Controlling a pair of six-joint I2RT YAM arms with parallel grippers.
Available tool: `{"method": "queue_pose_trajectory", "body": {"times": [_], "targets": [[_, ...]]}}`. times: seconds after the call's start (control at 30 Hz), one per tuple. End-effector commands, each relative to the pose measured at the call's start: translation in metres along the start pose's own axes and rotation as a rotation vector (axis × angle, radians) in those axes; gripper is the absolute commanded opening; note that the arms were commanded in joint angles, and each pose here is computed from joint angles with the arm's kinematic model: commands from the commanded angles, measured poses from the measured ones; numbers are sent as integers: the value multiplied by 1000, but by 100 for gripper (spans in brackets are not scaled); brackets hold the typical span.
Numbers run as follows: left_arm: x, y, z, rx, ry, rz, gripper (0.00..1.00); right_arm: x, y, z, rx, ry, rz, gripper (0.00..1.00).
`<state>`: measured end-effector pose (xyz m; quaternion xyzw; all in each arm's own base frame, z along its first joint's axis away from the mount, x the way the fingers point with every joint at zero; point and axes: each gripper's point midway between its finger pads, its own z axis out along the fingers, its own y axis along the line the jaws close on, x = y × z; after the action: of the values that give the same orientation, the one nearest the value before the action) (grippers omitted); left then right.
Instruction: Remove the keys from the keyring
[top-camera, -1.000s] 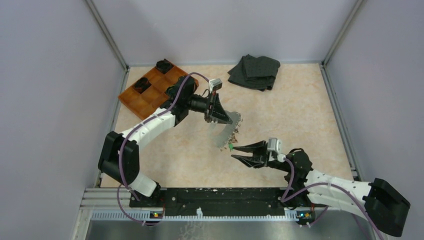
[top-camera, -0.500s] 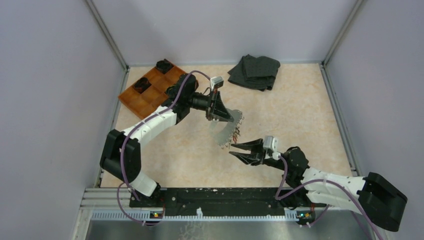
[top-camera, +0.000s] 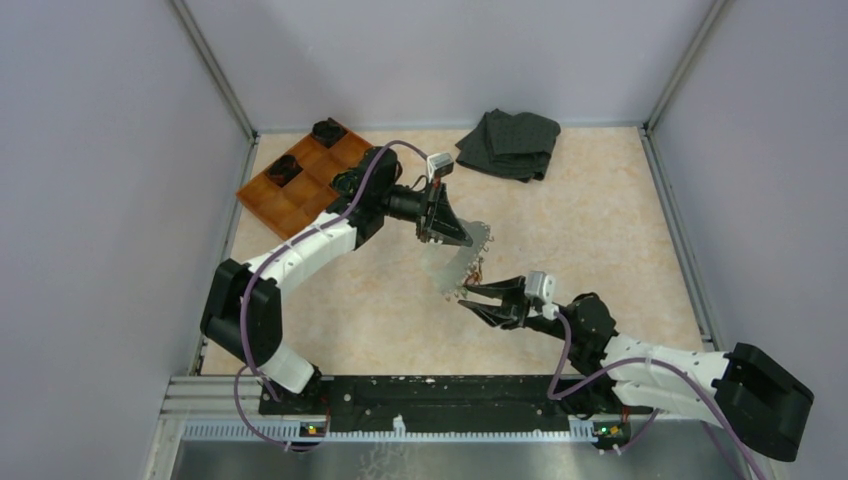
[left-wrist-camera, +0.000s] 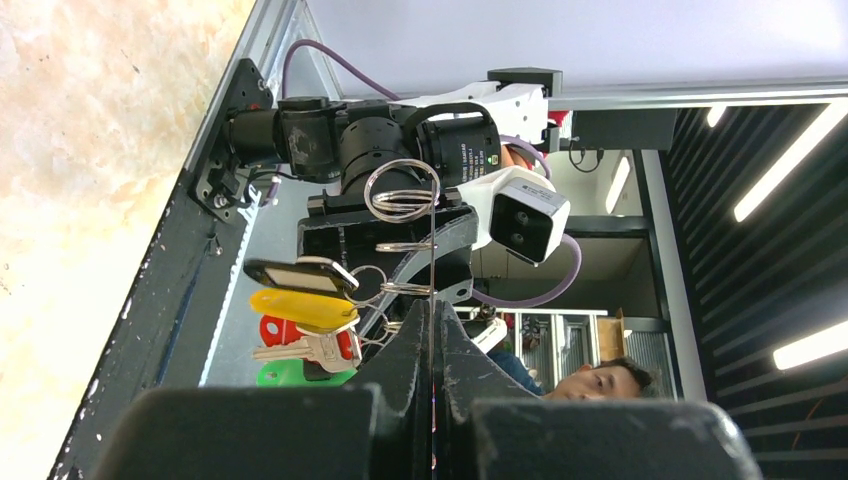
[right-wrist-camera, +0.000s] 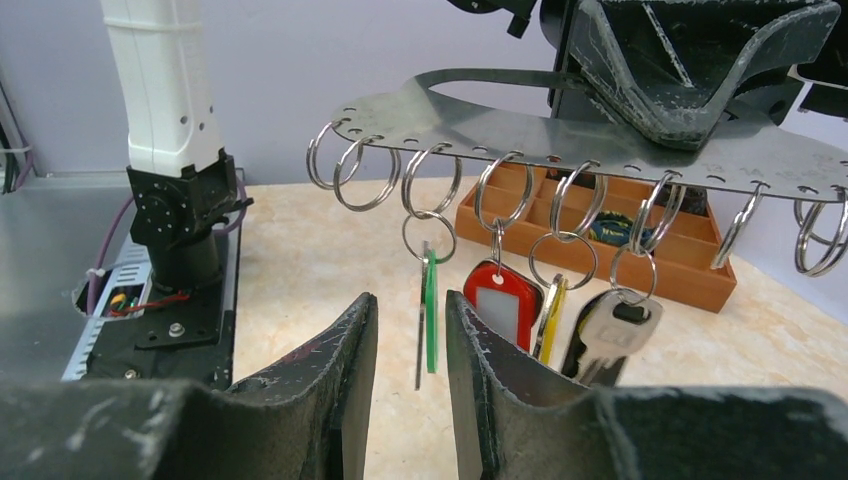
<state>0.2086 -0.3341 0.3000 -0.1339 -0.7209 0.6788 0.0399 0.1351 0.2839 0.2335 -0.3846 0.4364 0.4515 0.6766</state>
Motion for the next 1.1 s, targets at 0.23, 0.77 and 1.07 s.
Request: {"method": "queue_pose_trajectory", "body": {"times": [0.23, 0.77, 1.07], "targets": [[-1, -15, 6, 19, 15, -7, 0, -31, 0, 14, -24, -92, -33, 31], [2, -13, 12, 17, 24, -13, 0, -29, 5, 19, -47, -91, 20, 30], [3, -12, 13, 19, 26, -11, 0, -28, 5, 20, -45, -91, 27, 29]]}}
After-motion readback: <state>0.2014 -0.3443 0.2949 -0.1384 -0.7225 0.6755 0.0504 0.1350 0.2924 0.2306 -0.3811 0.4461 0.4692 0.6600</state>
